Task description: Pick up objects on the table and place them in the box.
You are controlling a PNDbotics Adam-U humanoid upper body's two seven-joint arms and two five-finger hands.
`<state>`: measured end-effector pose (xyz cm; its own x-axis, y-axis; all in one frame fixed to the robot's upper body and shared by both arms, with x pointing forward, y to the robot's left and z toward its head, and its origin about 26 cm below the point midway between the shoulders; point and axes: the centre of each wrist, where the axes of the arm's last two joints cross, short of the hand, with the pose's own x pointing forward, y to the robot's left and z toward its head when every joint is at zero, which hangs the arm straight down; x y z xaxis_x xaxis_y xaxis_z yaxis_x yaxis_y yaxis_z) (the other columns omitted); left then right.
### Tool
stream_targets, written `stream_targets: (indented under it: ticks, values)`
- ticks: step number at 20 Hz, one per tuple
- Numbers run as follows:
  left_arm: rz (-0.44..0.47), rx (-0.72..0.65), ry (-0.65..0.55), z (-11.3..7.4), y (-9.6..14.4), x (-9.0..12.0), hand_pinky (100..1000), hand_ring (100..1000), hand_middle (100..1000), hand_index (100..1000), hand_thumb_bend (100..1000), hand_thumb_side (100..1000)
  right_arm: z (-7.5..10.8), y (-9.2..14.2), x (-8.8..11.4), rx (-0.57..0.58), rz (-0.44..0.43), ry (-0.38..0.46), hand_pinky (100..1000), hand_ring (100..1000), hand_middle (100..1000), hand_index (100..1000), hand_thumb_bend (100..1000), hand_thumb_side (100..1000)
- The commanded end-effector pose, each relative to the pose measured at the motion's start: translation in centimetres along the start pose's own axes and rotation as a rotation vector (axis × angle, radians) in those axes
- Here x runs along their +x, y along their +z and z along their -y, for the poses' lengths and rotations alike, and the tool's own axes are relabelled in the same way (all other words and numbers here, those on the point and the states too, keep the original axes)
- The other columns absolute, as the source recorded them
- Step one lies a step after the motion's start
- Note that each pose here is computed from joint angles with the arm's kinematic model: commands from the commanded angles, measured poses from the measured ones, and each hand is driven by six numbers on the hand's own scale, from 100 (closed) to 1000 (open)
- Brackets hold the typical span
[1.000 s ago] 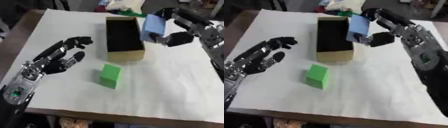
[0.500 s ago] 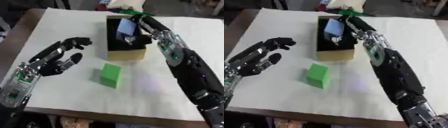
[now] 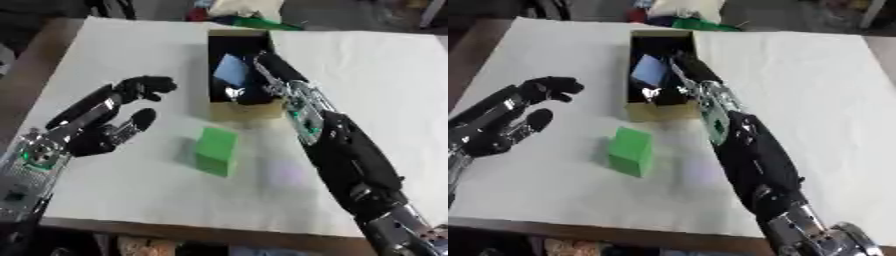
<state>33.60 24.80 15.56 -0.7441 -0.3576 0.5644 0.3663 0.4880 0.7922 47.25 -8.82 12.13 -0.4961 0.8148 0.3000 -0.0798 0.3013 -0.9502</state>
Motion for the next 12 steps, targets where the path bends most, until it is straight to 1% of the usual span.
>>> stream_targets:
  ticks: [1, 2, 3, 4, 5, 6, 7, 11, 12]
  values:
    - [0.026, 0.005, -0.021, -0.7, -0.3, 0.7, 863, 917, 861, 981, 187, 938, 0.1, -0.2, 0.0, -0.002, -0.012, 0.039, 833, 849, 867, 974, 367, 633]
    - [0.025, 0.005, -0.02, -0.7, -0.3, 0.7, 863, 917, 861, 981, 190, 940, 0.1, -0.2, 0.0, -0.004, -0.018, 0.053, 835, 851, 872, 987, 387, 642]
    - [0.024, 0.004, -0.02, -0.7, -0.3, 0.6, 863, 917, 861, 981, 189, 940, 0.2, -0.2, 0.0, -0.007, -0.022, 0.068, 838, 855, 881, 1000, 447, 667]
    - [0.023, 0.004, -0.02, -0.7, -0.2, 0.6, 863, 917, 861, 981, 189, 940, 0.3, -0.2, 0.1, -0.013, -0.026, 0.086, 840, 856, 884, 1000, 476, 681]
    - [0.023, 0.004, -0.02, -0.7, -0.2, 0.6, 863, 917, 861, 981, 189, 940, 0.5, -0.2, 0.1, -0.021, -0.029, 0.105, 842, 859, 890, 1000, 534, 708]
    - [0.022, 0.004, -0.02, -0.7, -0.2, 0.6, 863, 917, 862, 981, 189, 940, 0.7, -0.2, 0.2, -0.031, -0.03, 0.126, 843, 860, 892, 1000, 557, 719]
    - [0.021, 0.005, -0.02, -0.7, -0.2, 0.6, 863, 917, 862, 981, 188, 940, 1.0, -0.2, 0.2, -0.041, -0.03, 0.146, 844, 861, 893, 1000, 602, 747]
    - [0.016, 0.007, -0.019, -0.7, -0.1, 0.5, 863, 917, 862, 982, 186, 940, 2.4, -0.2, 0.5, -0.097, -0.019, 0.211, 846, 864, 898, 1000, 701, 802]
    - [0.014, 0.007, -0.019, -0.7, 0.0, 0.5, 863, 917, 862, 982, 186, 940, 2.8, -0.2, 0.6, -0.112, -0.014, 0.224, 847, 864, 898, 1000, 704, 804]
